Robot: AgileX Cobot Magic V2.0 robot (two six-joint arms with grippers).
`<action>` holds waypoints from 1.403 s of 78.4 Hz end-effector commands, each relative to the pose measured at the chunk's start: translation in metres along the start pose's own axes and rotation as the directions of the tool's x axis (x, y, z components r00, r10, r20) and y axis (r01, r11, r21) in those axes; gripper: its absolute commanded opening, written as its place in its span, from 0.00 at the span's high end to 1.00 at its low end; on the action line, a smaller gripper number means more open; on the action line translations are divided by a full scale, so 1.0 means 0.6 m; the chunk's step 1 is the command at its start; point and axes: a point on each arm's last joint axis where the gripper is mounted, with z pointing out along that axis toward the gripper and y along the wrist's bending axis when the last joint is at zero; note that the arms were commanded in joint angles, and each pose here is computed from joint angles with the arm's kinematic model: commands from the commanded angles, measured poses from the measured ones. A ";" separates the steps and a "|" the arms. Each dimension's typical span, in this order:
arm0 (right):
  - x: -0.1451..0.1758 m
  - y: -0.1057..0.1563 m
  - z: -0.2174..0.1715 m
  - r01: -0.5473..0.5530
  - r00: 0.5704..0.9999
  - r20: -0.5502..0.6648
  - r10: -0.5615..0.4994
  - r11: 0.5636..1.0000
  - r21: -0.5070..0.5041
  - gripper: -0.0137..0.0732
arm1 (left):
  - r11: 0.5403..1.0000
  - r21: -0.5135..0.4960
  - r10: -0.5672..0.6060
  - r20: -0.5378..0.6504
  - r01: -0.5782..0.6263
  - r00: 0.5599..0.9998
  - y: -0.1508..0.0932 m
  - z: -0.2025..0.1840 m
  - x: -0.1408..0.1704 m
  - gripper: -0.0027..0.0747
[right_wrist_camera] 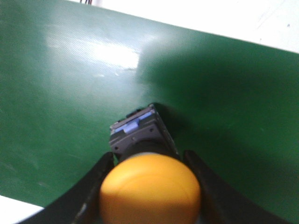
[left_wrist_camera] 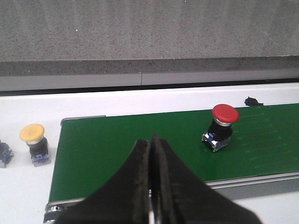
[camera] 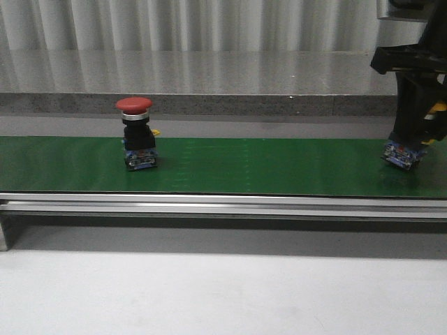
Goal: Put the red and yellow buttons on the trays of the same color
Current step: 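Grasp the yellow button at the belt's far end with the right gripper, then place the yellow button into the yellow tray with the right gripper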
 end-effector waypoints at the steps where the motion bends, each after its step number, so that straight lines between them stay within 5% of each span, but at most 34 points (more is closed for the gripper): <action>1: -0.014 -0.005 -0.056 -0.029 0.989 0.143 0.029 1.000 0.000 0.84 | 1.000 0.014 -0.012 0.093 0.010 0.996 -0.003 -0.006 -0.024 0.99; 34: 0.021 -0.118 -0.154 -0.316 0.927 0.269 0.262 0.931 0.181 0.84 | 1.000 0.014 -0.012 0.095 0.010 0.995 -0.003 -0.006 -0.024 0.99; 46: 0.057 -0.206 -0.184 -0.512 0.848 0.312 0.429 0.816 0.270 0.84 | 1.000 0.014 -0.012 0.096 0.010 0.995 -0.003 -0.006 -0.024 0.99; 62: 0.084 -0.265 -0.200 -0.636 0.764 0.365 0.532 0.716 0.287 0.84 | 1.000 0.014 -0.012 0.096 0.010 0.995 -0.003 -0.006 -0.024 0.99; 78: 0.123 -0.333 -0.211 -0.780 0.620 0.464 0.633 0.563 0.273 0.84 | 1.000 0.014 -0.012 0.103 0.011 0.995 -0.002 -0.007 -0.025 0.99; 100: 0.174 -0.373 -0.171 -0.864 0.497 0.529 0.688 0.447 0.231 0.84 | 1.000 0.014 -0.012 0.102 0.011 0.995 -0.002 -0.007 -0.025 0.99; 110: 0.185 -0.377 -0.146 -0.871 0.487 0.512 0.707 0.434 0.229 0.84 | 1.000 0.014 -0.012 0.102 0.011 0.995 -0.002 -0.007 -0.025 0.99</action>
